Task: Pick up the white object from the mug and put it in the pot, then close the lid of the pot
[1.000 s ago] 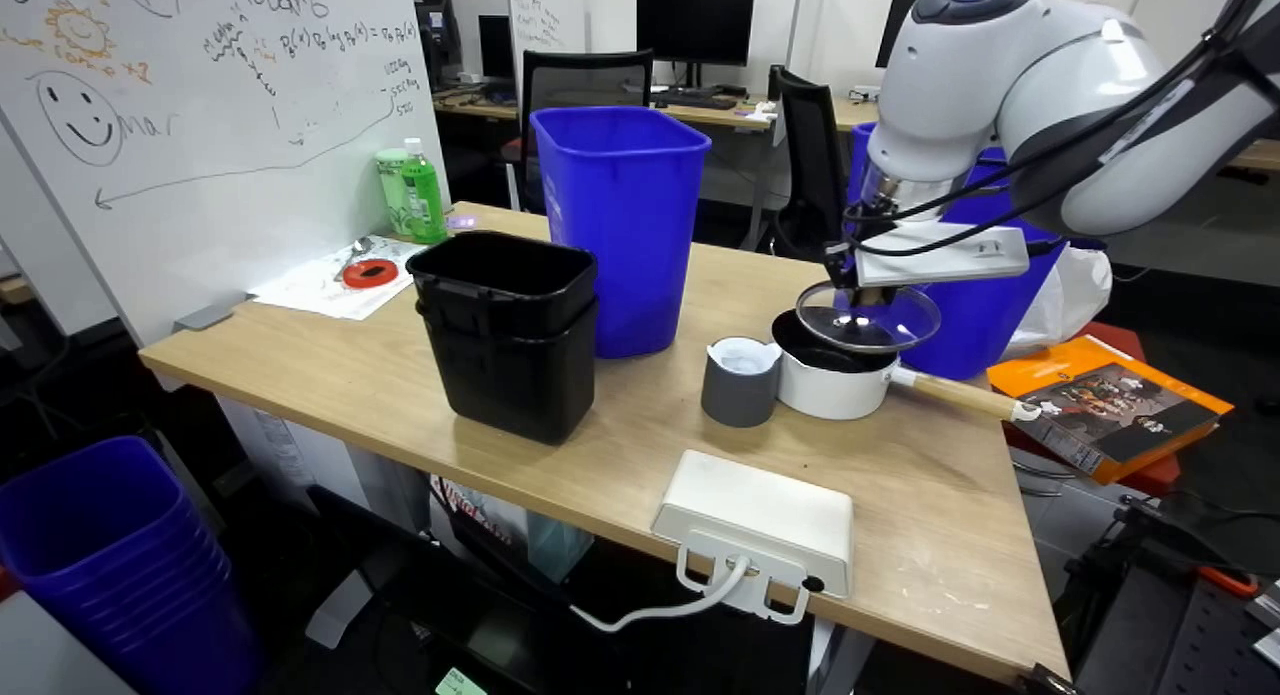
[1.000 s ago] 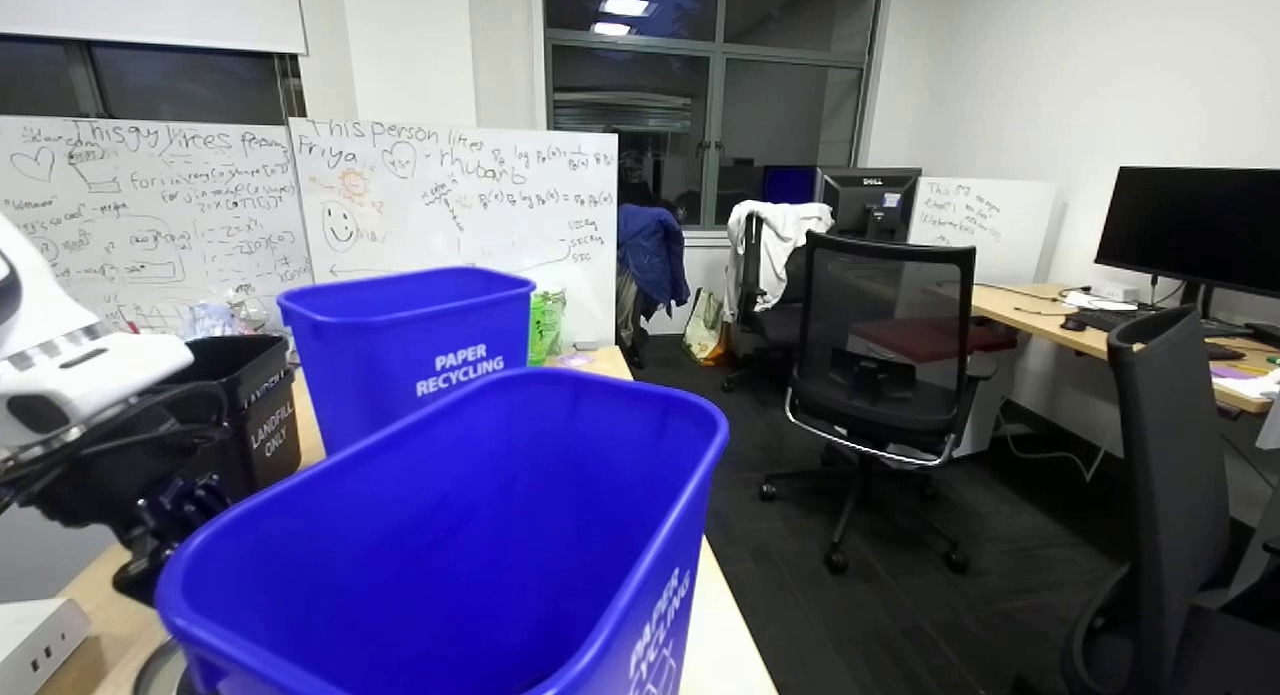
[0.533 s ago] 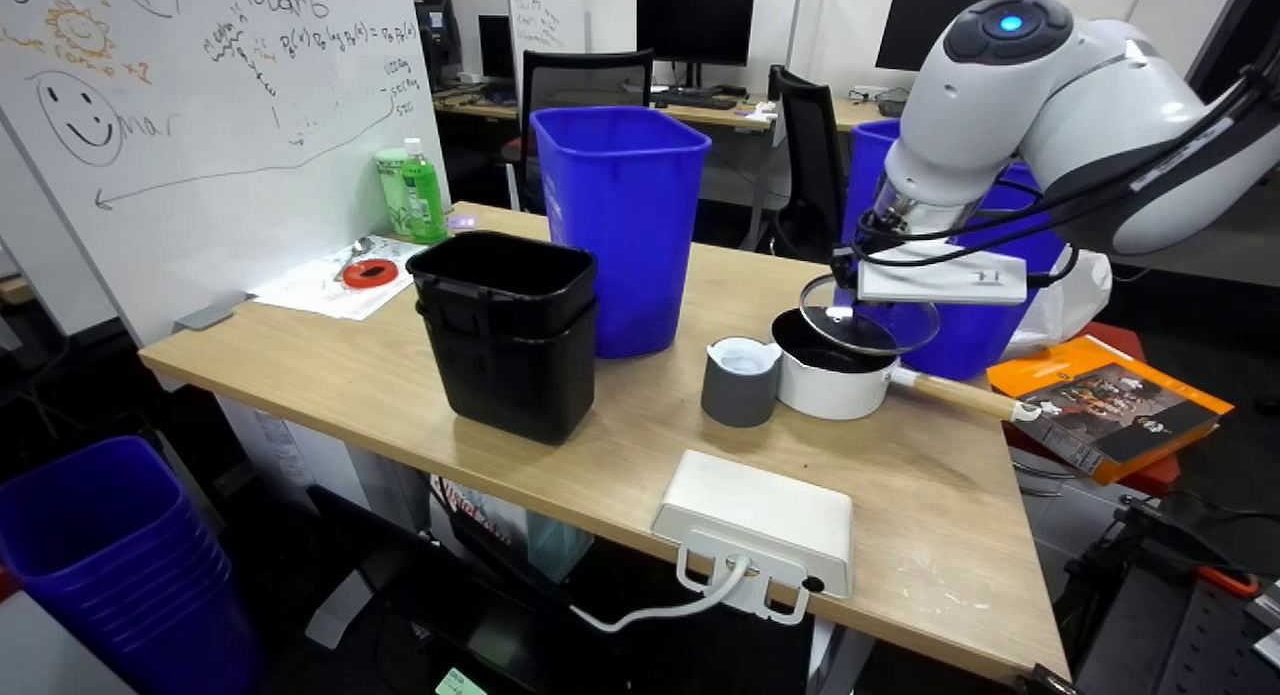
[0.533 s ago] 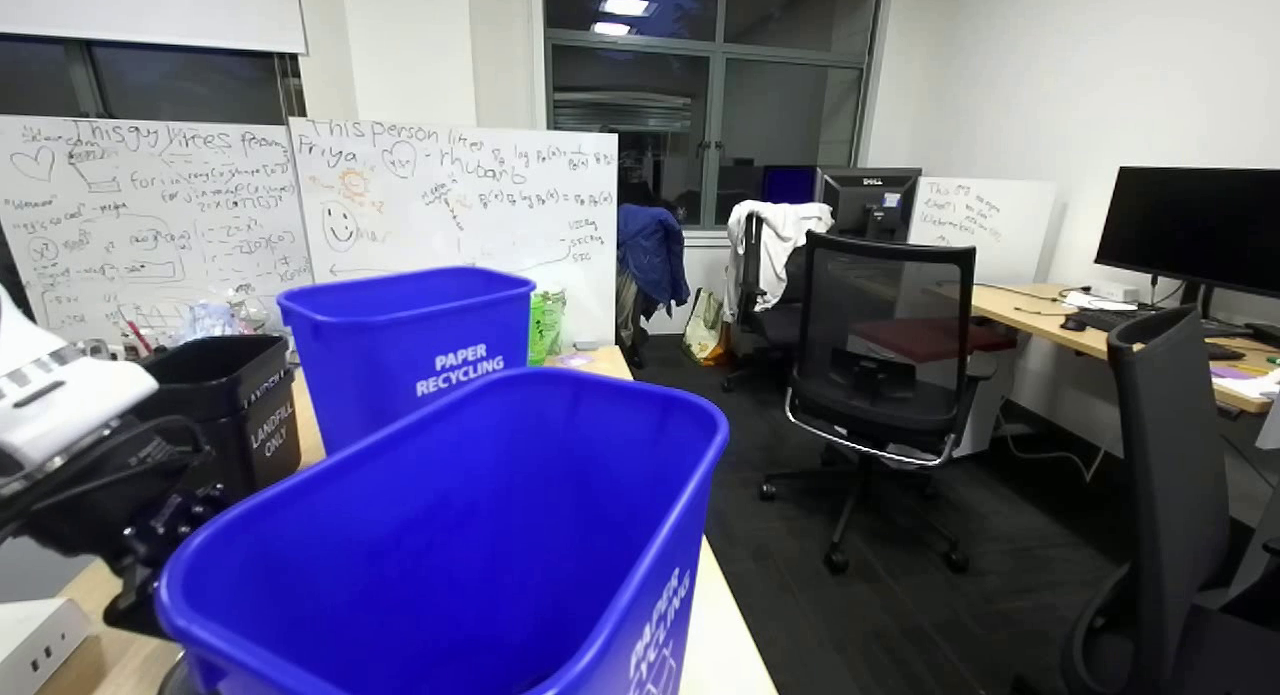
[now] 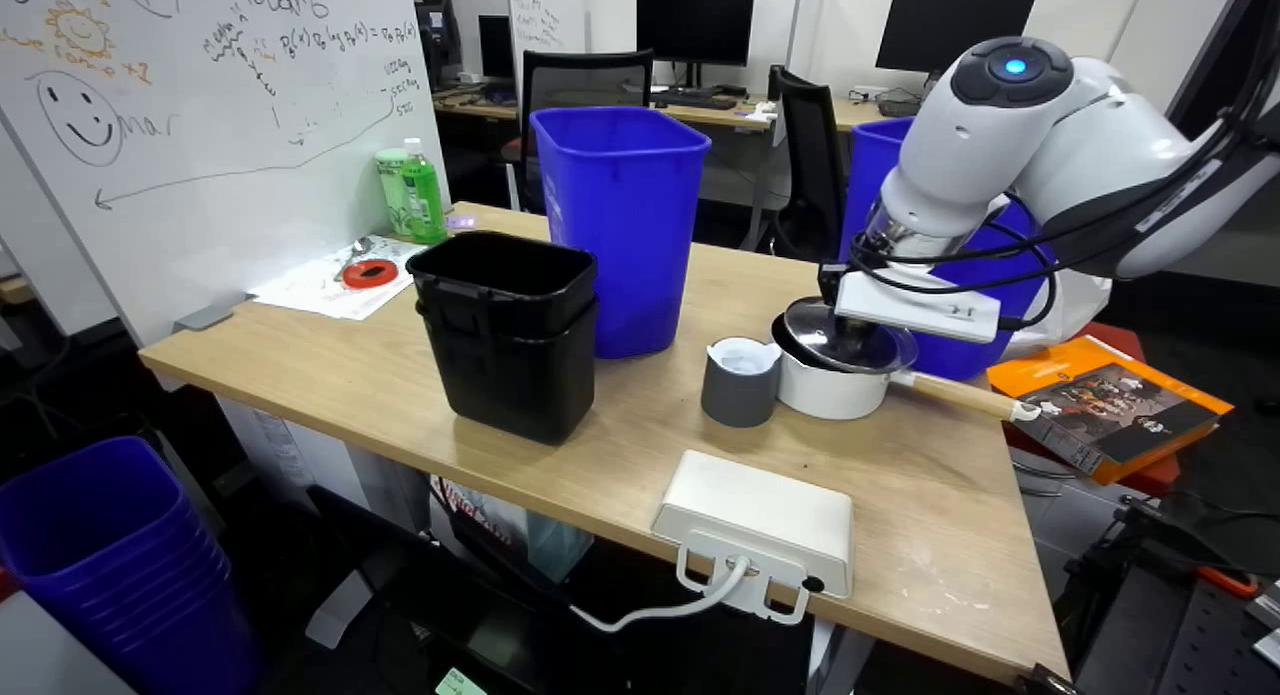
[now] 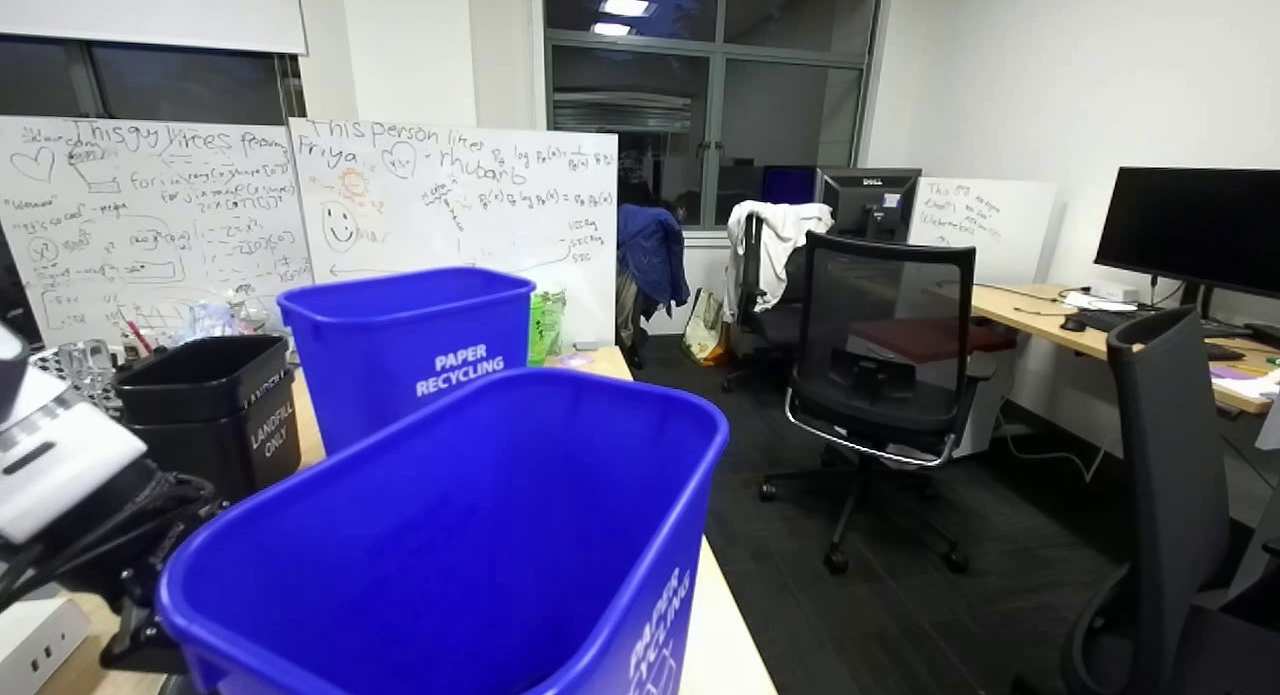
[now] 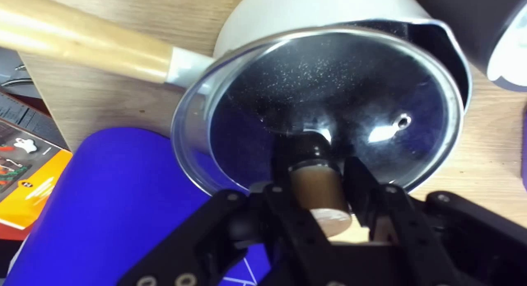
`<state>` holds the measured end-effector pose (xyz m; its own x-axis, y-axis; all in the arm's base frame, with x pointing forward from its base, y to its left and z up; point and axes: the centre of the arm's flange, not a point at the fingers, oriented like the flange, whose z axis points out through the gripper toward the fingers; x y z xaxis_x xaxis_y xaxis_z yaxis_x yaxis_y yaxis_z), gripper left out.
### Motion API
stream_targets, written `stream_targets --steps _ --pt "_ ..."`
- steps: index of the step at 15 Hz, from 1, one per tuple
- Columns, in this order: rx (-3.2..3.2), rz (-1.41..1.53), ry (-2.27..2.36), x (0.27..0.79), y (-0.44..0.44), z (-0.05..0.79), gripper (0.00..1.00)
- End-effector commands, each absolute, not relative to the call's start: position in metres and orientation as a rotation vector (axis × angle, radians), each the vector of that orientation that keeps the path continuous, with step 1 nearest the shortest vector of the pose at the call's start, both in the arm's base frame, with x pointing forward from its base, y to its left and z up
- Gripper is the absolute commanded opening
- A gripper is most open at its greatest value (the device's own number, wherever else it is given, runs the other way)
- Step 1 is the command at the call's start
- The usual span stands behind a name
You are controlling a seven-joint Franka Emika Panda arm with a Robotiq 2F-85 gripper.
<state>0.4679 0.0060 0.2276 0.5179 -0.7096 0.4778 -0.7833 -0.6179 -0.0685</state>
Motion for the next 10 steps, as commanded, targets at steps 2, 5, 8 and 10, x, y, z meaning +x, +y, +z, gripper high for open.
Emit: stream_targets --steps 2,5,8,10 --pt "2.651 0.728 -1.293 0.487 0.005 0.216 0.13" --pt "2.712 0.695 -1.255 0.499 0.008 0.215 0.13" --pt "2.785 0.632 -1.183 0.509 0.011 0.22 0.13" --pt "2.83 0.575 -1.105 0.517 0.013 0.227 0.13"
